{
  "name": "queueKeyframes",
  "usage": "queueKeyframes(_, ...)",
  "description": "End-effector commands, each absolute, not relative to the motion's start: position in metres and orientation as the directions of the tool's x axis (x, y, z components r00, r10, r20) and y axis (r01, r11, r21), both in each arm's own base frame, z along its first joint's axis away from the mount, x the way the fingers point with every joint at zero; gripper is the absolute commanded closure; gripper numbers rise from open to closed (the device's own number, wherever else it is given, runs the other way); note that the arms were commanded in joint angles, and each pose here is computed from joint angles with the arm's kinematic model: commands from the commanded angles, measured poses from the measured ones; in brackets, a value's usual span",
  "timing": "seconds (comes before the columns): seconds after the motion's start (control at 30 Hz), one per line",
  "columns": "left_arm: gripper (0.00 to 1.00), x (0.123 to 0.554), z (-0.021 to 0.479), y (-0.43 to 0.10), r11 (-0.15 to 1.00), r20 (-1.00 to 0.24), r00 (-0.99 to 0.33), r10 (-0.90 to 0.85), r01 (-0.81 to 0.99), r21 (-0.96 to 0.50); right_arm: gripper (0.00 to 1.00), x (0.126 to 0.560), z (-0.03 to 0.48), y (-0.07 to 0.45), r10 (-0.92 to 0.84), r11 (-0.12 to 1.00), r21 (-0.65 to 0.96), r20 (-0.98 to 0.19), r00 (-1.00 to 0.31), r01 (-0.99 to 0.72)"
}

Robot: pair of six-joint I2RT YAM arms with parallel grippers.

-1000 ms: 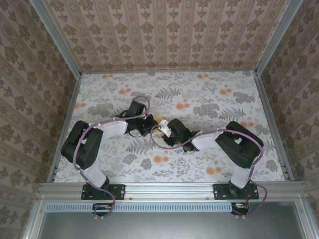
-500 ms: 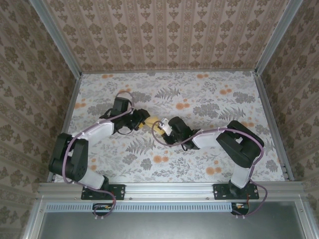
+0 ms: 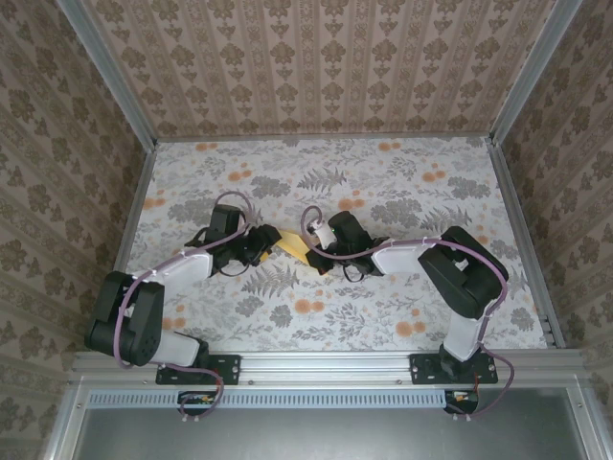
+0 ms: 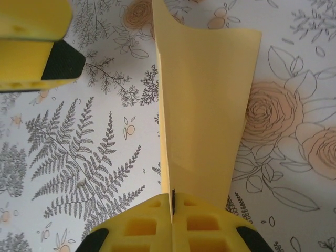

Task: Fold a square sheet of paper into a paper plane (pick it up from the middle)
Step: Fold the wing for the fifth time at the center of the table.

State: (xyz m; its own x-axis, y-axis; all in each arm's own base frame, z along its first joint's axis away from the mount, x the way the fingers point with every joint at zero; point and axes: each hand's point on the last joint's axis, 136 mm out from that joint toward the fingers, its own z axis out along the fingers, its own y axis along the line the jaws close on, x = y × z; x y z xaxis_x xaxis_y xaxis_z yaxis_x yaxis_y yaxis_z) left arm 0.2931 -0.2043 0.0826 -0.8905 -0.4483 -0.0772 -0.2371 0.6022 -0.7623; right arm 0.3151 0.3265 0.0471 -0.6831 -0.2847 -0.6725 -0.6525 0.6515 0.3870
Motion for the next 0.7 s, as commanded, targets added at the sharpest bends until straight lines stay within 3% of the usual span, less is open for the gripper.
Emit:
queueKeyframes(0.0, 0.48, 0.293, 0.088, -0.217, 0.591, -0.113, -0.909, -0.402, -0.163, -0.79, 1.0, 0.31, 0.046, 0.336, -0.231, 0.615, 0.515, -0.606, -0.761, -0.597)
queueKeyframes(0.2, 0.56, 0.288, 0.077, -0.229, 0.593, -0.098, -0.923, -0.372, -0.155, -0.79, 1.0, 0.31, 0.042, 0.337, -0.202, 0.612, 0.564, -0.567, -0.799, -0.555)
queueKeyframes(0.67, 0.64, 0.283, 0.061, -0.256, 0.573, -0.073, -0.947, -0.313, -0.127, -0.81, 1.0, 0.312, 0.033, 0.337, -0.155, 0.583, 0.654, -0.493, -0.856, -0.483)
